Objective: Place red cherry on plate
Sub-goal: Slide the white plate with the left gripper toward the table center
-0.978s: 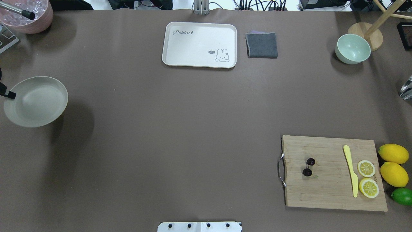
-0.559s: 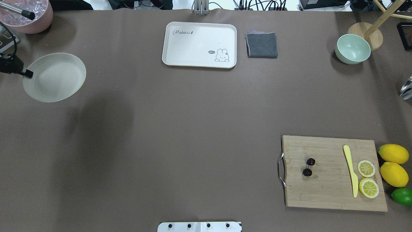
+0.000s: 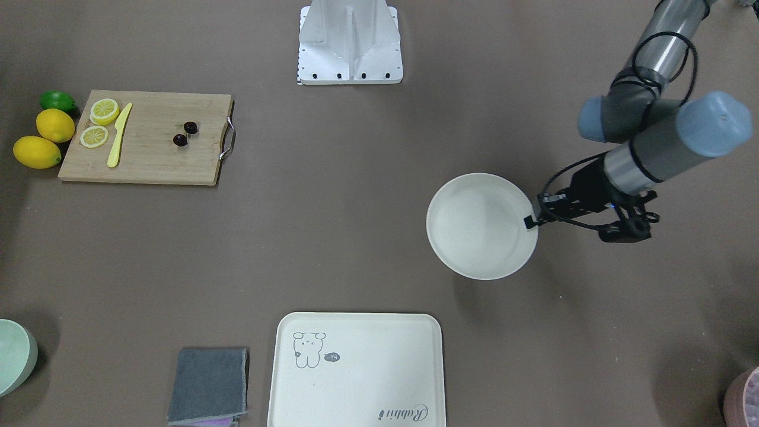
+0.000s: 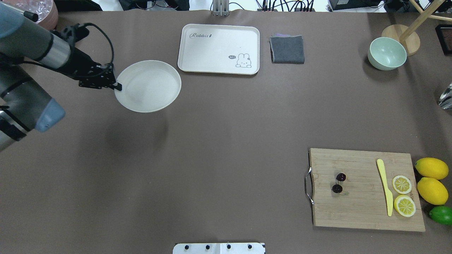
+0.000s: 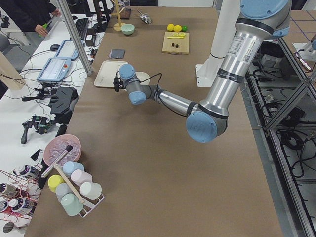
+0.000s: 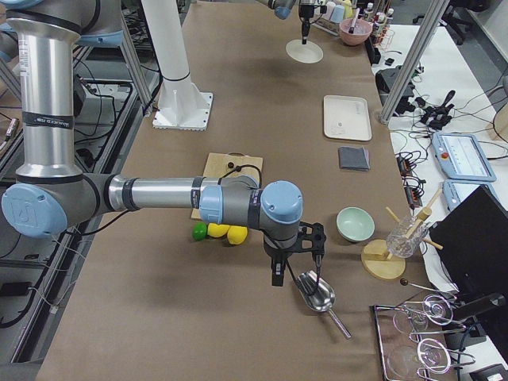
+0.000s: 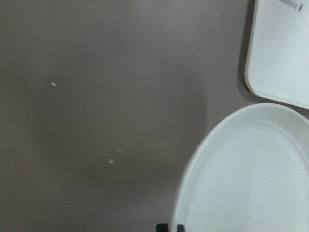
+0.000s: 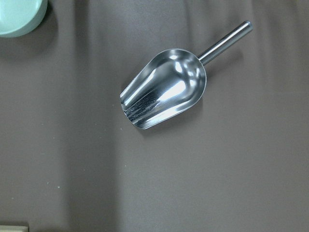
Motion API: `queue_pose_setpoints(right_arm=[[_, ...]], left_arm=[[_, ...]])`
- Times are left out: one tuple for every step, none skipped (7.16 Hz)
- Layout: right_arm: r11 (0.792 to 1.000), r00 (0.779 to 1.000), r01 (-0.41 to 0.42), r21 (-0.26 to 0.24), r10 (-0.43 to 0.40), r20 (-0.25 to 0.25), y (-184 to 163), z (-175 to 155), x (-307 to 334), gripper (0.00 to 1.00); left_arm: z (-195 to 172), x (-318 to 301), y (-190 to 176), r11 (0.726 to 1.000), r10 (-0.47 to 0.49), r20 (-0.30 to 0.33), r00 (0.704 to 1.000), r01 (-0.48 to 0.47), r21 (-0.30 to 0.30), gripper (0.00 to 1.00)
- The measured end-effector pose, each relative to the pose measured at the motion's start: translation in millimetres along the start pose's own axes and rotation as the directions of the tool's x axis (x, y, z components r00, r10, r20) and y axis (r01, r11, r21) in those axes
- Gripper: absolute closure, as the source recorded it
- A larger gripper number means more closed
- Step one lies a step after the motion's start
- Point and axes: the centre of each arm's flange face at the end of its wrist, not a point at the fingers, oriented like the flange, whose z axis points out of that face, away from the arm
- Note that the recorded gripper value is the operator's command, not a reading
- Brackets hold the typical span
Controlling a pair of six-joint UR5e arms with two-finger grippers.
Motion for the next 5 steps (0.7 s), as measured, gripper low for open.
queue_pose_setpoints(right_arm=[[1.0, 1.0, 0.002, 0.003, -0.002, 0.007, 0, -1, -2, 0.0], [1.0, 1.0, 0.004, 0.005, -0.004, 0.018, 0, -2, -4, 0.0], [1.0, 1.0, 0.006, 0.007, -0.006, 0.023, 0, -3, -5, 0.0], [1.0, 1.0, 0.007, 0.009, -0.007, 0.025, 0, -4, -5, 0.0], [1.0, 1.0, 0.009, 0.011, -0.009, 0.026, 0, -4, -7, 0.0]], left_arm=[[37, 43, 32, 0.999, -0.028, -0.011, 1.0, 0.028, 0.016, 1.0], [72, 76, 66, 0.999, -0.041, -0.021, 0.999, 0.041, 0.031, 1.0], [99, 96, 96, 0.998, -0.038, -0.025, 0.999, 0.039, 0.043, 1.0], [121, 107, 123, 0.998, -0.026, -0.026, 0.999, 0.028, 0.053, 1.0], [140, 112, 147, 0.998, -0.013, -0.022, 1.0, 0.014, 0.063, 1.0]])
